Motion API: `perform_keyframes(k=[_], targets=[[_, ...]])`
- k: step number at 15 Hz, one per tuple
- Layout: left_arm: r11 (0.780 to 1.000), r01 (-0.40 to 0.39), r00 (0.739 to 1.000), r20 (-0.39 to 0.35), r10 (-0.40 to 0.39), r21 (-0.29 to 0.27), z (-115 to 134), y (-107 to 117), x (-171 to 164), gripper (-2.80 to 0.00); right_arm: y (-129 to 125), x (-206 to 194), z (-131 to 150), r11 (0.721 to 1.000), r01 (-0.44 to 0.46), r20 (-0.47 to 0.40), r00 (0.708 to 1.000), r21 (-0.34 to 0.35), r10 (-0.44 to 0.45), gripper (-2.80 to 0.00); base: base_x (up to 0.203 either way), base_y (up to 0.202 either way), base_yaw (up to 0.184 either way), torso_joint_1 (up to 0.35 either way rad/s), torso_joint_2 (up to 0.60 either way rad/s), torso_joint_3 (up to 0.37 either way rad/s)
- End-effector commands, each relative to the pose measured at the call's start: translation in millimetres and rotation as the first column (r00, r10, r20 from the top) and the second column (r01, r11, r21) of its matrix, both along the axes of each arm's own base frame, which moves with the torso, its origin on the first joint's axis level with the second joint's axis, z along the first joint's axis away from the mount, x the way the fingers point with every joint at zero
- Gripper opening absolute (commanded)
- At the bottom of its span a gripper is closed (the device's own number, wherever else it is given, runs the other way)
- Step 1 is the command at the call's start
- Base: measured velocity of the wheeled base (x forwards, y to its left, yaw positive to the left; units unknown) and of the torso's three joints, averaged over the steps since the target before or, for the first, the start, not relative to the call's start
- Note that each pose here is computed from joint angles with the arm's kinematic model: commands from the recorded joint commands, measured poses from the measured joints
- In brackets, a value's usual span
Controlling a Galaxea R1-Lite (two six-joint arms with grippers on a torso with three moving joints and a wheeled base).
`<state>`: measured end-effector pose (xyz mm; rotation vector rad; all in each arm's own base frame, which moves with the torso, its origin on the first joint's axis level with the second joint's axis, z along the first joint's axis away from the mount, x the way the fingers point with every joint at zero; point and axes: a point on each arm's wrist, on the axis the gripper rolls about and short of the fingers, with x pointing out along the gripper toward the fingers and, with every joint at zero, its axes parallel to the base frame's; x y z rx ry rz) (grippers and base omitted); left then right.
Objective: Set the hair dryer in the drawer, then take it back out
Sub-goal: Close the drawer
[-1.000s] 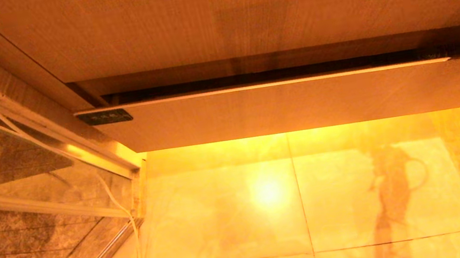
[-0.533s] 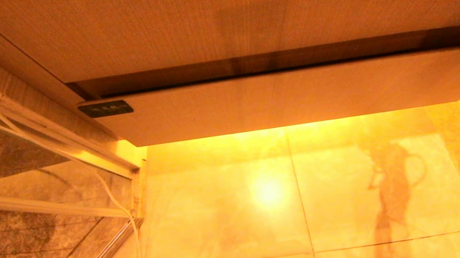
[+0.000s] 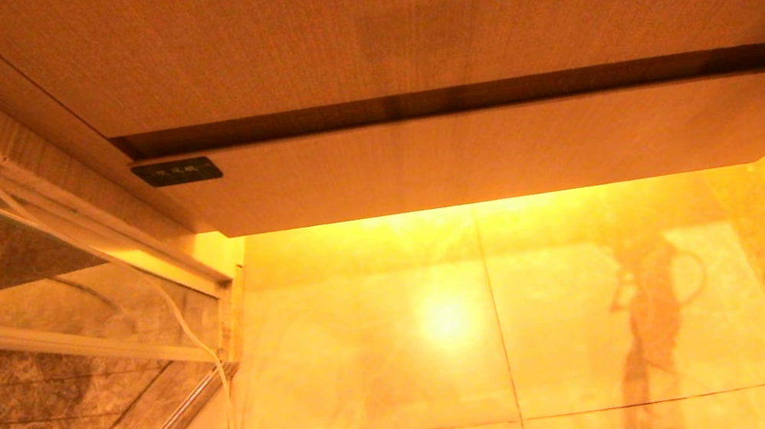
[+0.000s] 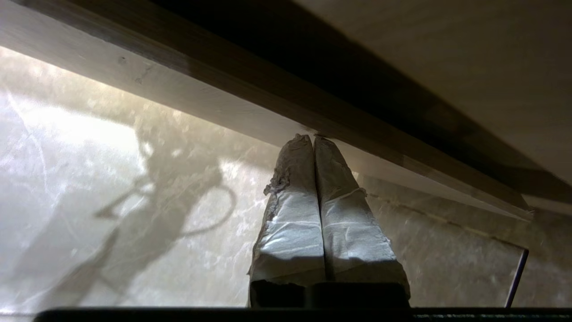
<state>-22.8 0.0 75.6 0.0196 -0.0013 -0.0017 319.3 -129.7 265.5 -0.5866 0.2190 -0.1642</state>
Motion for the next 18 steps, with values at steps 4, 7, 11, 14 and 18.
perform_keyframes(k=[4, 7, 11, 14, 18], targets=[[1.000, 0.000, 1.000, -0.001, 0.000, 0.000, 0, 0, 0, -2.80, -3, 10, -4, 1.000, -0.004, 0.030, 1.000, -0.015, 0.005, -2.80, 0.000, 0.000, 0.000, 0.000, 0.00, 0.000], [1.000, 0.000, 1.000, -0.001, 0.000, 0.000, 0, 0, 0, -2.80, -6, 17, -6, 1.000, -0.004, 0.067, 0.998, -0.030, 0.006, -2.80, 0.000, 0.000, 0.000, 0.000, 0.00, 0.000], [1.000, 0.000, 1.000, -0.001, 0.000, 0.000, 0, 0, 0, -2.80, -7, 25, -8, 0.999, -0.005, 0.097, 0.995, -0.038, 0.009, -2.80, 0.000, 0.000, 0.000, 0.000, 0.00, 0.000], [1.000, 0.000, 1.000, -0.001, 0.000, 0.000, 0, 0, 0, -2.80, -2, 9, -6, 1.000, -0.010, -0.013, 1.000, -0.010, 0.010, -2.80, 0.000, 0.000, 0.000, 0.000, 0.00, 0.000], [1.000, 0.000, 1.000, -0.001, 0.000, 0.000, 0, 0, 0, -2.80, 18, -41, 1, 0.998, -0.061, -0.322, 0.945, 0.007, 0.060, -2.80, 0.000, 0.000, 0.000, 0.000, 0.00, 0.000]])
